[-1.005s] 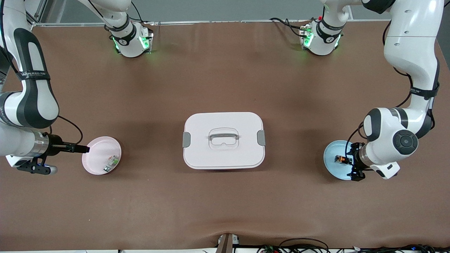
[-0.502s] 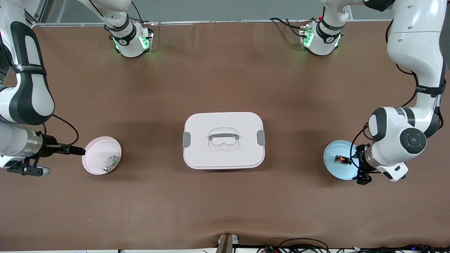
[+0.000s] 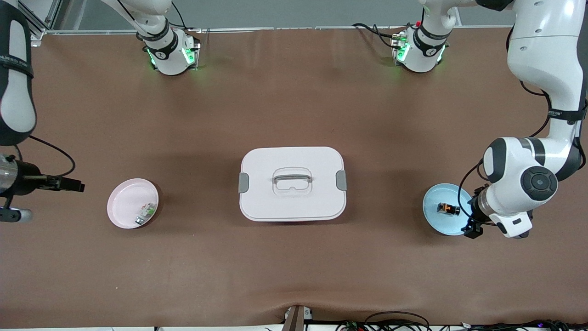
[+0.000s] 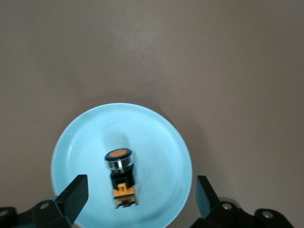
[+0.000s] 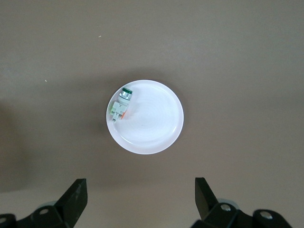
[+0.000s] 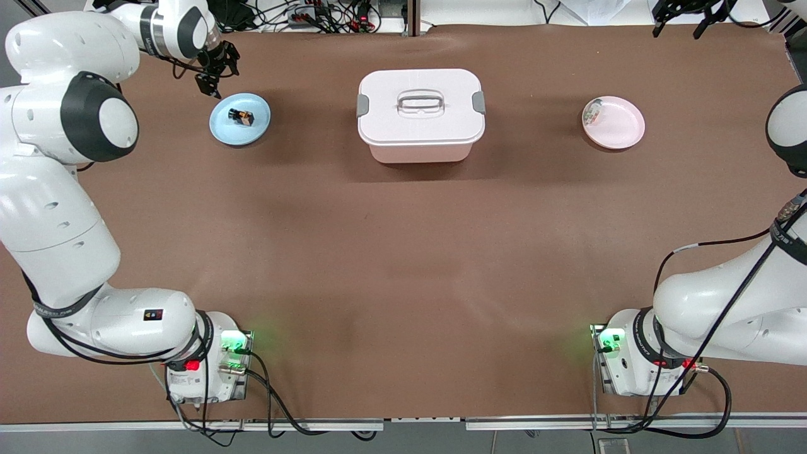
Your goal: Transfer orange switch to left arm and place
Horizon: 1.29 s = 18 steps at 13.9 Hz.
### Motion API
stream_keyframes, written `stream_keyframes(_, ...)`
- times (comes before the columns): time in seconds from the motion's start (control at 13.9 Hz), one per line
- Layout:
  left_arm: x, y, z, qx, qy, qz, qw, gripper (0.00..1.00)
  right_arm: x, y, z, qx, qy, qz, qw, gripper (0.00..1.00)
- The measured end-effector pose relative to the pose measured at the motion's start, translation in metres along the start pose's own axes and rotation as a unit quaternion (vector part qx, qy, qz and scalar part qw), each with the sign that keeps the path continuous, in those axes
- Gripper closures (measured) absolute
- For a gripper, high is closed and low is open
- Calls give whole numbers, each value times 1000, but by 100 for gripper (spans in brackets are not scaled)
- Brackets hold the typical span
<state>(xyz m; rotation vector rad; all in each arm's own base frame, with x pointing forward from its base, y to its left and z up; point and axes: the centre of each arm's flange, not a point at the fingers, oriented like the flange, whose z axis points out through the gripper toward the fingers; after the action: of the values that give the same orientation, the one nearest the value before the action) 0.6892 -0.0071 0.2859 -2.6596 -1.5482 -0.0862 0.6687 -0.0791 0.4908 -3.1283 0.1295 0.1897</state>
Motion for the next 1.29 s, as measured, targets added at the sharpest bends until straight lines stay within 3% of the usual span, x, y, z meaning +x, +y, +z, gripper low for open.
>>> stream_keyframes(0.14,5,-8,-13,-3,-20,87,996,0,-3,7,-19,-1,10,0,1000,0)
stream_keyframes(0.29,7,-15,-21,-18,-37,182,982,0,-9,10,-42,-4,28,2,1000,0)
stream_keyframes(0.5,-2,-21,-31,-42,-52,317,946,0,-23,12,-71,-9,48,7,999,0)
stream_keyframes(0.65,-4,-23,-45,-53,-48,394,916,0,-32,13,-79,-11,41,8,999,0)
stream_keyframes(0.79,-6,-24,-70,-64,-34,423,903,0,-35,10,-82,-11,38,6,999,0)
stream_keyframes(1.15,-16,-40,-170,-83,-7,419,904,0,-37,2,-99,-9,54,0,999,0)
stream_keyframes(1.29,-16,-53,-200,-78,-11,447,891,0,-42,-13,-106,-7,55,-9,998,0)
